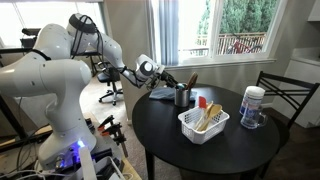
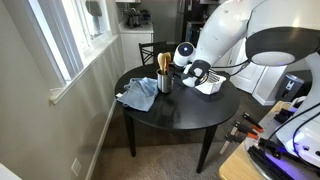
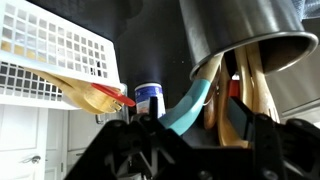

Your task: Remove the blue wooden spoon from the metal holder and put it in the basket

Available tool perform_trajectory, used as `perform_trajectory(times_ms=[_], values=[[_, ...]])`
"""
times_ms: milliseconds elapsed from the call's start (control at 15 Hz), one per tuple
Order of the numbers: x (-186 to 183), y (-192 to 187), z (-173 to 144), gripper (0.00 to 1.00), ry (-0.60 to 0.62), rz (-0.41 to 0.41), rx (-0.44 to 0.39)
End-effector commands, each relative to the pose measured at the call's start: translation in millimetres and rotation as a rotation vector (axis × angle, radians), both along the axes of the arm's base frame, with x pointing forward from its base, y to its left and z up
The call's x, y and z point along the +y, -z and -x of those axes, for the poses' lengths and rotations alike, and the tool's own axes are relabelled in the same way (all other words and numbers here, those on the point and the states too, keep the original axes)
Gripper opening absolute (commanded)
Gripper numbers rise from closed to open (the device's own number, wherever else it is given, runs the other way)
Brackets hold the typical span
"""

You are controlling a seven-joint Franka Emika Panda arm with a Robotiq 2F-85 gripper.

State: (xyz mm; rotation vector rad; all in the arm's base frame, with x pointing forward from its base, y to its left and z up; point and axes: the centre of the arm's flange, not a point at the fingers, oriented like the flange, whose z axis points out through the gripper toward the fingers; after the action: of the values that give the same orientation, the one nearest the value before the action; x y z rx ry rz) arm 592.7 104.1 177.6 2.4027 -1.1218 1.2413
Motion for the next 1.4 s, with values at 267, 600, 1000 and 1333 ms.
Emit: perform_trajectory(times_ms=[267,600,1000,1333], values=[[-22.6,-18.3,-1.1,1.0,0.038,0.069,-0.054],[-36.1,-14.2,-7.1,0.53,0.063,0.081,-0.042],[-42.6,-7.8,-11.1,0.18,0.067,0.078,-0.025],[-42.8,-2.7,-11.1,0.18,0.066,0.074,-0.016]])
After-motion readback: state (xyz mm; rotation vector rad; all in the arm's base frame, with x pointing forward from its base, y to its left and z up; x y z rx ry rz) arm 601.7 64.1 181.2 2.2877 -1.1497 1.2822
